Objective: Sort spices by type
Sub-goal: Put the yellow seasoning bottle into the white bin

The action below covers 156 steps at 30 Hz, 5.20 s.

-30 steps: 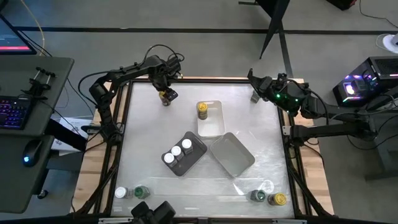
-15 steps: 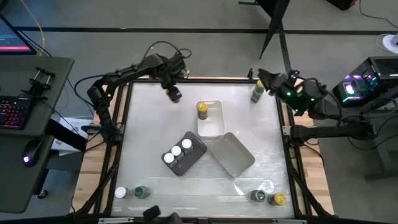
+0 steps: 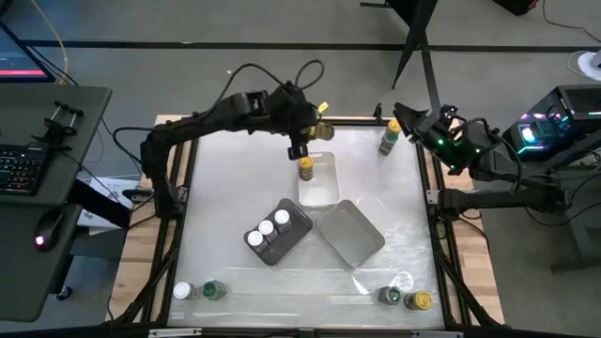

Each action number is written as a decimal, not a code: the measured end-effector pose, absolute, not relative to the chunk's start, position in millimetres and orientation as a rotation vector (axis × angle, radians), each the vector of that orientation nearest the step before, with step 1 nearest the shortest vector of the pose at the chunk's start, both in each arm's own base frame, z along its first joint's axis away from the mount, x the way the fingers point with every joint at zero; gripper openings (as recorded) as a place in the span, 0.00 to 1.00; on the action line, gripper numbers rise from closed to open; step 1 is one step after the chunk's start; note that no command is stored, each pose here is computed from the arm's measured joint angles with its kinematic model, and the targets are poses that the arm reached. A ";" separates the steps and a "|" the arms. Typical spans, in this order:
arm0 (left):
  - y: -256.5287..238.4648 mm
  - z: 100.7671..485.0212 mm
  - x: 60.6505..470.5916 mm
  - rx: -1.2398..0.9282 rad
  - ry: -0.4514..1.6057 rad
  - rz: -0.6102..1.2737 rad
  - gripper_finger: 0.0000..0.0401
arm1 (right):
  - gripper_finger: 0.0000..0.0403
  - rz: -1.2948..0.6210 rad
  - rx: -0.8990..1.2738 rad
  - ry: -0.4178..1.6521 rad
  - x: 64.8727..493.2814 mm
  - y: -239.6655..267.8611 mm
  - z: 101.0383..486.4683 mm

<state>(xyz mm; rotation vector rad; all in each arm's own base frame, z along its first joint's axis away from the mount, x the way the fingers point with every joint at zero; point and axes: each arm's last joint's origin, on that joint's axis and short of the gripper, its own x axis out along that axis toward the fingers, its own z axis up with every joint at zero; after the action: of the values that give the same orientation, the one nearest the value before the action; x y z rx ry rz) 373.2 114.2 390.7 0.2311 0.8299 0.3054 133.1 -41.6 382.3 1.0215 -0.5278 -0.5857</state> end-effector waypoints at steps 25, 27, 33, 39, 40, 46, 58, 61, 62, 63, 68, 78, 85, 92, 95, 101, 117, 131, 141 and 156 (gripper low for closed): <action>132.5 290.7 438.6 0.124 1.169 0.048 0.47 | 0.83 -0.592 1.014 -0.452 139.4 -42.1 375.7; 133.2 284.6 440.5 0.121 1.186 0.043 0.47 | 0.83 -0.590 1.014 -0.442 139.6 -41.9 375.1; 135.9 270.0 444.5 0.099 1.227 0.047 0.47 | 0.83 -0.594 1.012 -0.427 139.8 -41.9 373.8; 138.4 261.0 448.2 0.094 1.239 0.053 0.47 | 0.83 -0.595 1.012 -0.425 139.8 -41.9 373.6; 138.7 260.4 448.7 0.096 1.238 0.058 0.48 | 0.83 -0.596 1.012 -0.424 139.8 -41.9 373.5; 138.2 258.5 447.2 0.103 1.267 0.067 0.54 | 0.83 -0.599 1.011 -0.418 139.8 -41.9 372.8; 136.6 257.7 444.4 0.097 1.300 0.059 0.57 | 0.83 -0.603 1.010 -0.413 139.8 -41.9 372.3; 136.4 257.4 443.5 0.095 1.309 0.056 0.57 | 0.83 -0.603 1.010 -0.413 139.8 -41.9 372.3; 136.4 257.4 443.6 0.095 1.308 0.057 0.57 | 0.83 -0.603 1.010 -0.413 139.8 -41.9 372.3; 136.4 257.4 443.6 0.094 1.308 0.057 0.57 | 0.83 -0.602 1.011 -0.413 139.8 -41.9 372.3; 137.2 257.5 443.4 0.079 1.312 0.106 0.57 | 0.83 -0.597 1.015 -0.412 139.9 -41.8 372.3; 137.3 257.4 442.4 0.024 1.318 0.154 0.57 | 0.83 -0.579 1.020 -0.403 140.3 -41.3 372.3; 136.5 257.5 443.1 0.059 1.317 0.127 0.57 | 0.83 -0.565 1.017 -0.391 140.6 -41.0 372.3; 135.9 257.5 443.3 0.072 1.317 0.116 0.58 | 0.83 -0.567 1.013 -0.385 140.7 -40.9 371.7; 135.7 257.5 443.2 0.073 1.319 0.115 0.60 | 0.83 -0.567 1.013 -0.385 140.7 -40.9 371.7; 135.3 257.9 442.7 0.073 1.322 0.113 0.71 | 0.83 -0.567 1.013 -0.384 140.7 -40.9 371.7; 128.4 286.4 440.0 0.025 1.279 0.156 0.76 | 0.83 -0.566 1.014 -0.384 140.6 -40.9 371.7; 97.7 399.2 386.2 -0.048 0.851 0.051 0.76 | 0.83 -0.856 1.089 -0.074 162.4 -62.7 325.5; 116.8 387.3 327.8 -0.120 0.606 0.188 0.76 | 0.83 -0.926 1.099 -0.037 155.5 -83.6 319.7; 105.9 330.8 237.5 -0.466 0.307 0.250 0.76 | 0.83 -1.295 1.077 0.235 187.4 -171.4 305.3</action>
<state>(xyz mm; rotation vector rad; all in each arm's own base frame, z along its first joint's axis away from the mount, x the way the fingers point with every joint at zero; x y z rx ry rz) 237.5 105.9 330.8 -0.4665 0.3066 0.2499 187.4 -171.4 305.3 1.0773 0.2350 -1.2954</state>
